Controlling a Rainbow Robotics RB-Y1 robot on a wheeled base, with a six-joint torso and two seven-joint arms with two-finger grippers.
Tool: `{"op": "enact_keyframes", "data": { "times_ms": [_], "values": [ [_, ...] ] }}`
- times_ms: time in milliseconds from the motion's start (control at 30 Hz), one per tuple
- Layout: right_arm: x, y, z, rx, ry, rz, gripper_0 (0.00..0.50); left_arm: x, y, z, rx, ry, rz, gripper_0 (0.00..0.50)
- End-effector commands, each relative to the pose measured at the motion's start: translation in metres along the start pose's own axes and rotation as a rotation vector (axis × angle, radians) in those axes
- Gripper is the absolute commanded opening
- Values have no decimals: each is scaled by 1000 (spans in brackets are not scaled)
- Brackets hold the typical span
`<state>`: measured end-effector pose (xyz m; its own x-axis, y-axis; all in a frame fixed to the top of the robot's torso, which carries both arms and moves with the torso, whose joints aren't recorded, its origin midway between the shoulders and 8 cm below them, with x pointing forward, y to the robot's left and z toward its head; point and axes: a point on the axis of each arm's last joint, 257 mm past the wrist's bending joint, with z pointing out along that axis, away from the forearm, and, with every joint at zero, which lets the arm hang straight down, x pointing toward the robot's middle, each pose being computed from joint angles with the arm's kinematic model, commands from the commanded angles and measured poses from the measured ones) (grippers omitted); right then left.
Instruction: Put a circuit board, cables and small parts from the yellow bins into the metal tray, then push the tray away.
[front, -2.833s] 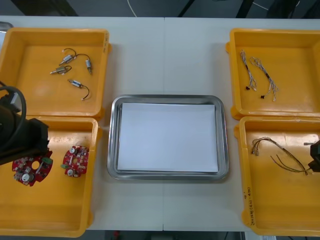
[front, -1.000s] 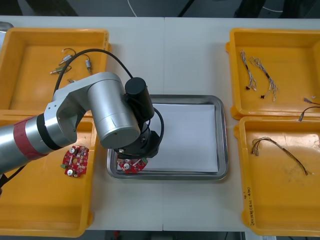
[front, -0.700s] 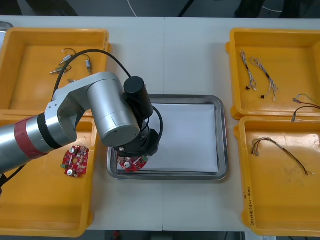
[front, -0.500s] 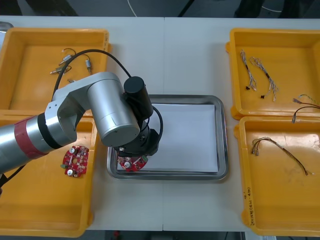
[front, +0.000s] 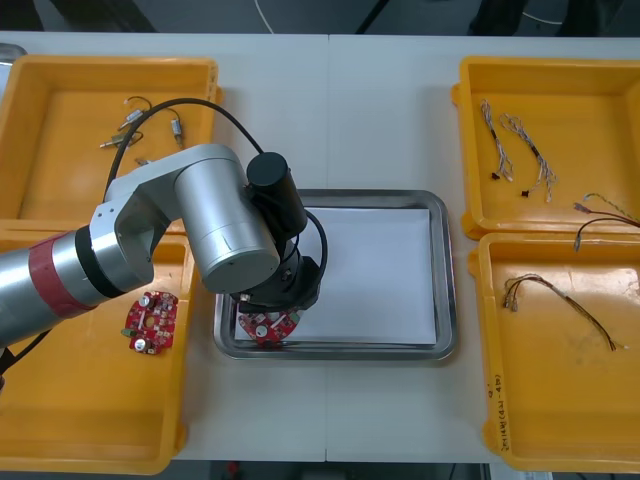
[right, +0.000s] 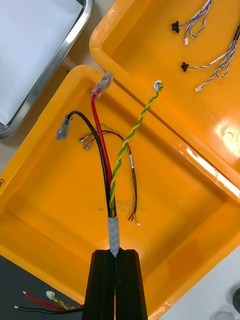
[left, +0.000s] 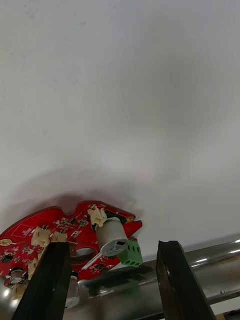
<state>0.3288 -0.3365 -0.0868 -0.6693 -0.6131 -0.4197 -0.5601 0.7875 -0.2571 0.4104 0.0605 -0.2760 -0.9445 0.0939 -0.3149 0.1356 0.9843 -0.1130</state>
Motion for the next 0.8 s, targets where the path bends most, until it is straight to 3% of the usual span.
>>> {"op": "enact_keyframes", "data": {
  "times_ms": [33, 333, 600, 800],
  "values": [
    [-7, -1, -8, 35, 5, -102, 0, -20, -17, -22, 36, -47, -5, 500],
    [-20, 8, -7, 18, -6, -148, 0, -41, -6, -70, 41, -74, -69, 500],
    [-45, 31, -4, 13, -24, -274, 0, -54, 29, -116, -17, -87, -124, 500],
    [-68, 55, 0, 13, -47, -398, 0, -68, 59, -149, -28, -107, -182, 500]
  ]
}}
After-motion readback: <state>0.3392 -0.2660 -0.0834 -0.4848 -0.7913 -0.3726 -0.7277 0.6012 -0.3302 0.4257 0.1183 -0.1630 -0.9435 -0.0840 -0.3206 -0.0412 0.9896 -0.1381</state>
